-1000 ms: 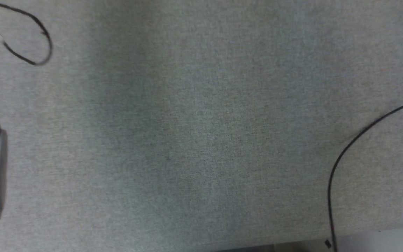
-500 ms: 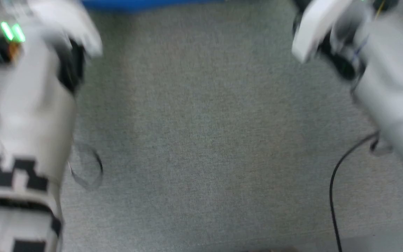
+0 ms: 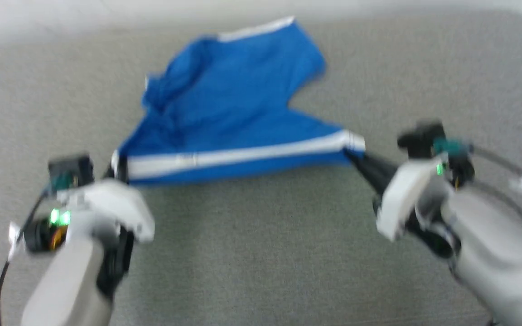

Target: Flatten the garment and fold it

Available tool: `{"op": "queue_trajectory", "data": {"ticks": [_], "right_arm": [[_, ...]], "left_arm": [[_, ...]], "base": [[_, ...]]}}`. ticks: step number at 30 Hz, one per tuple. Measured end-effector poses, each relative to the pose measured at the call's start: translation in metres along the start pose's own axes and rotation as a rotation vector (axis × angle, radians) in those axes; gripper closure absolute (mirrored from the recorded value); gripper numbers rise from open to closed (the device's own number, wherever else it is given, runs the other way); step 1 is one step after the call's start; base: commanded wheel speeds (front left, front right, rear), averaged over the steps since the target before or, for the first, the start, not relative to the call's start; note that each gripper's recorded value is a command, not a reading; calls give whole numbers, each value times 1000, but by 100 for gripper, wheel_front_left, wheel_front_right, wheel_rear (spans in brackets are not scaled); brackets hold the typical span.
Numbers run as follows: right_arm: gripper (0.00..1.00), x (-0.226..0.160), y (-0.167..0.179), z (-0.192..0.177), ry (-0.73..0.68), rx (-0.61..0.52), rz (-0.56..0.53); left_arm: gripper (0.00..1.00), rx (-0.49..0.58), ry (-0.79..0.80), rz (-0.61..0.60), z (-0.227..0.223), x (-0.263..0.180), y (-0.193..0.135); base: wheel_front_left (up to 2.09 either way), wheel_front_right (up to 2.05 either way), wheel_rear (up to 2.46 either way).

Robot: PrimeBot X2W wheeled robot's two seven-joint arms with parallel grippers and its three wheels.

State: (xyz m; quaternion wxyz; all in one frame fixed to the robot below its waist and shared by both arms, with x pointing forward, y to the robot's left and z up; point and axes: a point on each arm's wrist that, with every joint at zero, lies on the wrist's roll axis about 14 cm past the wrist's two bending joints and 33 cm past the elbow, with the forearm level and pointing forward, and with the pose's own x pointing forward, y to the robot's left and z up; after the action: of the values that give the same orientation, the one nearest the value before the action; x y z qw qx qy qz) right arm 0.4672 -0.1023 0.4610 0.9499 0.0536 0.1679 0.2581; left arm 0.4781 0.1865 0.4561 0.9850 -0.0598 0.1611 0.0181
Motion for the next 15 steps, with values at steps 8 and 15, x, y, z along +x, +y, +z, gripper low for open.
{"op": "queue_trajectory", "data": {"ticks": [8,15], "right_arm": [[100,-71,28,-44,70,56,-28],[100,-127,69,-60,152,74,-89]], "left_arm": [[100,-25,51,32,-3,-104,10],[100,-43,149,65,-17,-160,17]], "base": [[0,0,0],[0,0,0]]}}
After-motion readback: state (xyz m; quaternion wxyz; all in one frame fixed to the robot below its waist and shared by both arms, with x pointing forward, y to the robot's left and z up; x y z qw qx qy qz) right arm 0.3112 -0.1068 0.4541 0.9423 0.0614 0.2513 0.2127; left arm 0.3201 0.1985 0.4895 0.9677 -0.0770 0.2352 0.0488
